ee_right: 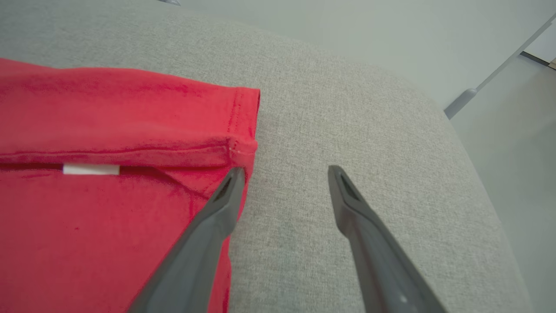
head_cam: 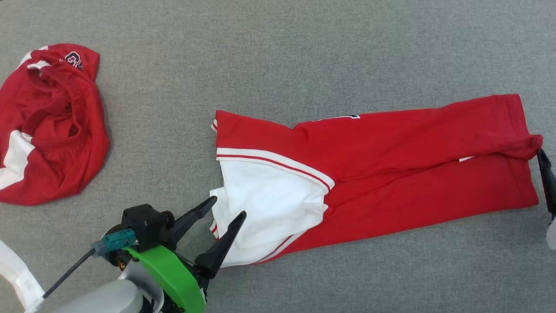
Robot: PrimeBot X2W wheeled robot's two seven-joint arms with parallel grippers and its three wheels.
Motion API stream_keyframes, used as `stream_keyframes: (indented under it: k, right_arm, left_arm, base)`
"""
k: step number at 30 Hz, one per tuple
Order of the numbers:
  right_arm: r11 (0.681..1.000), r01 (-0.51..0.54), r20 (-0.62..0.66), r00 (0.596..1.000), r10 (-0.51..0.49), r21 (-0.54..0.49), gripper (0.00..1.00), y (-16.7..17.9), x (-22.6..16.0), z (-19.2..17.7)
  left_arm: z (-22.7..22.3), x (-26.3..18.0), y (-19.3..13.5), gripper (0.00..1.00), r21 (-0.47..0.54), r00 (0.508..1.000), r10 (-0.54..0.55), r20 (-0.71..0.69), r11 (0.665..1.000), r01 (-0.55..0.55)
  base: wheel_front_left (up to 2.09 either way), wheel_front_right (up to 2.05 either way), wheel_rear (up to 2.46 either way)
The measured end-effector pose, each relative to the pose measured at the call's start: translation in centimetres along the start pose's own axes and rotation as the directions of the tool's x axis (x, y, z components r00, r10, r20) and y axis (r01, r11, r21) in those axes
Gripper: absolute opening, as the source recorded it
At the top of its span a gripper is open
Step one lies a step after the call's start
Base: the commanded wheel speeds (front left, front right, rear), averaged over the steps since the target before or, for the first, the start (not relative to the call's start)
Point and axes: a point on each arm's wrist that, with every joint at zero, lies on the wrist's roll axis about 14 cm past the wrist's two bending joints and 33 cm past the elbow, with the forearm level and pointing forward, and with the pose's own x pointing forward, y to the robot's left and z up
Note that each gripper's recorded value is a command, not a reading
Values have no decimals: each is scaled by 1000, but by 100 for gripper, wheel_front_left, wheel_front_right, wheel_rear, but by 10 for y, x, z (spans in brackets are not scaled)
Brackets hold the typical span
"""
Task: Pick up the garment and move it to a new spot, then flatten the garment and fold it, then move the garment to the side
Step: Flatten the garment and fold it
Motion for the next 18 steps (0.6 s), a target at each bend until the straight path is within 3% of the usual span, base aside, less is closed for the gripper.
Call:
stream_keyframes:
  k: [6, 9, 18]
  right_arm:
    - [994, 59, 10, 998, -60, 97, 100, 9, -34, -13]
    - [980, 72, 28, 997, -78, 186, 100, 20, -47, -14]
    - [933, 95, 68, 990, -126, 348, 100, 22, -48, 4]
  left_arm:
    - [28, -8, 12, 100, 30, 972, 146, 183, 988, -154]
    - [58, -20, 12, 100, 43, 911, 225, 344, 966, -255]
    - [74, -74, -2, 100, 26, 722, 377, 581, 877, -479]
  base:
    - [0, 0, 0]
    - [0, 0, 0]
    - [0, 0, 0]
